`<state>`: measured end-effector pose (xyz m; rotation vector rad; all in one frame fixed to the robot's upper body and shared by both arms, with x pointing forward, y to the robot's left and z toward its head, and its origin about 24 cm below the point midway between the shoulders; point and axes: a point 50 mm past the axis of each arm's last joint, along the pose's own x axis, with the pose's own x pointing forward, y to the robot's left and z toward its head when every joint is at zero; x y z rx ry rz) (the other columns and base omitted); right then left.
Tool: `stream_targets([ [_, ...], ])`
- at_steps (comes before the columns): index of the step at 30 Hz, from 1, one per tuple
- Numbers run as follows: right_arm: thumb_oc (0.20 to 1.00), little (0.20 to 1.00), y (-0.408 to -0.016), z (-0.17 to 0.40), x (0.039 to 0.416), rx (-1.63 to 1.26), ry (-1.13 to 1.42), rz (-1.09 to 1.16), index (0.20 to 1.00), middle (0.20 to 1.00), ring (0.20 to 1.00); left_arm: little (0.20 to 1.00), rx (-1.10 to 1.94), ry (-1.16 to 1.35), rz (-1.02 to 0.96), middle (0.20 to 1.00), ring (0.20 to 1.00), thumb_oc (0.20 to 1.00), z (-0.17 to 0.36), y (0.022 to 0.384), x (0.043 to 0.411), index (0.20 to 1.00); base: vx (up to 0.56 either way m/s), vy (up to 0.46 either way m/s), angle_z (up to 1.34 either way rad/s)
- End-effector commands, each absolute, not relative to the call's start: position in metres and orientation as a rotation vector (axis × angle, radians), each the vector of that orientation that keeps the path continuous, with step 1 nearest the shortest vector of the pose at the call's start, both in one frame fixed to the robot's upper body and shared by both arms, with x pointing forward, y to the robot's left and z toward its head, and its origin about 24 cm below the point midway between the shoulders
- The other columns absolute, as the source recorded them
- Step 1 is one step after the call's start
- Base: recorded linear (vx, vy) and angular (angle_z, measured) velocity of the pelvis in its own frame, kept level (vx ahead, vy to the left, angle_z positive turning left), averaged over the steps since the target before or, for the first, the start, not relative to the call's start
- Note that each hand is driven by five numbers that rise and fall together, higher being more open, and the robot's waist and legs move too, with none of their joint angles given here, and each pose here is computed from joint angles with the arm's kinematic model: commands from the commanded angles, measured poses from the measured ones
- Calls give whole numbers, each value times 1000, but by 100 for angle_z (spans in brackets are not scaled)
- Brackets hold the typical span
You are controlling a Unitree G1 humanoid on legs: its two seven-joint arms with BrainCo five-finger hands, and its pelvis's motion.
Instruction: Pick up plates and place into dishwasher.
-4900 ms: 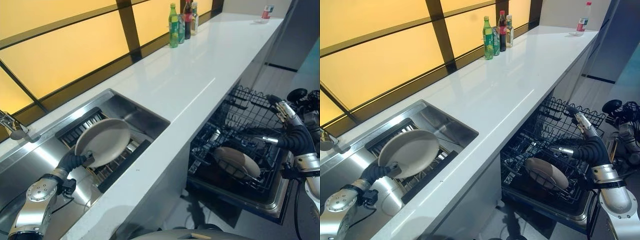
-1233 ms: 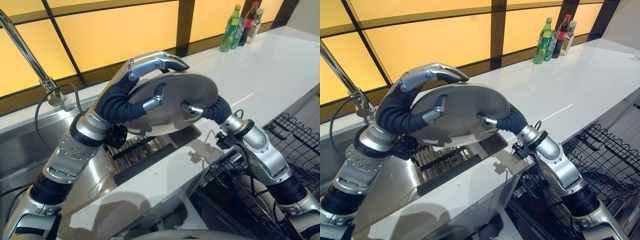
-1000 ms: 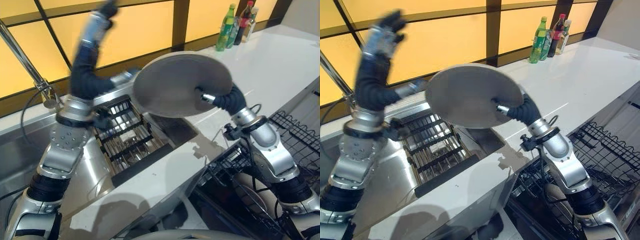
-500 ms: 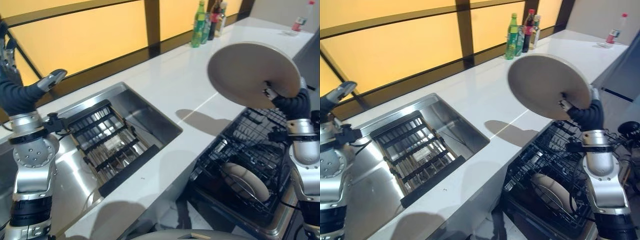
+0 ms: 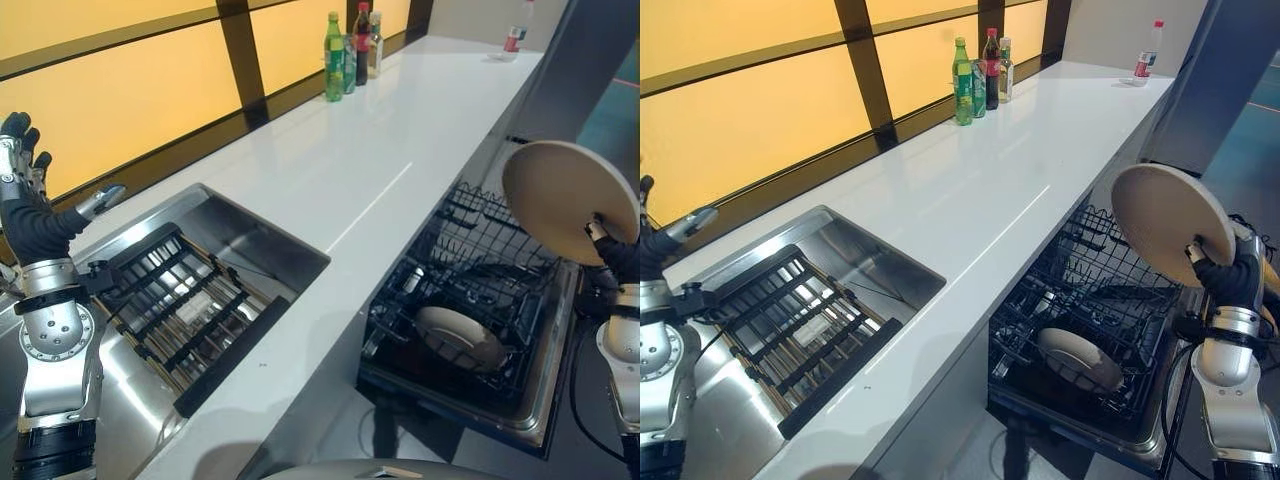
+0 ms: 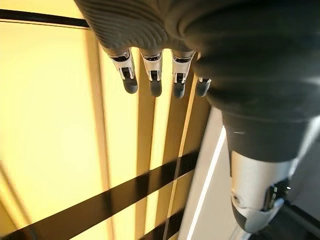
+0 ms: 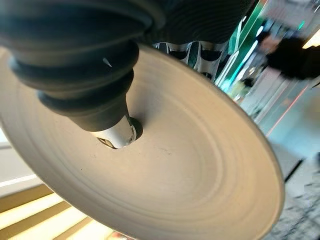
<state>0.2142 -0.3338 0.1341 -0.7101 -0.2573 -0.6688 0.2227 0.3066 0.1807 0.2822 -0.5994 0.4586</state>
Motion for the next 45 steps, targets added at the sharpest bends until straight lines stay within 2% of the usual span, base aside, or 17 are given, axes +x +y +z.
stream_targets([
  [1,200,200,-334,154,218,-777,-367,-733,200,200,200,1000,311,-618,460,1000,1000,1000,193,320,218,1000,98,-66,-9],
  [10,200,200,-349,137,227,-862,-275,-766,200,200,200,1000,342,-573,446,1000,1000,1000,200,318,234,1000,67,-189,0],
  [17,200,200,-351,133,231,-897,-250,-778,200,200,200,1000,357,-591,468,1000,1000,1000,206,320,231,1000,-36,-290,24],
  [28,200,200,-345,171,270,-1123,-324,-699,200,200,200,1000,305,-727,483,1000,1000,1000,233,301,249,1000,-177,-224,10],
  [37,200,200,-343,192,284,-1196,-379,-700,200,200,200,1000,307,-765,523,1000,1000,1000,237,295,251,1000,-54,-108,1],
  [45,200,200,-357,195,294,-1160,-252,-667,200,200,200,1000,305,-794,532,1000,1000,1000,245,291,254,1000,-40,-9,-6],
])
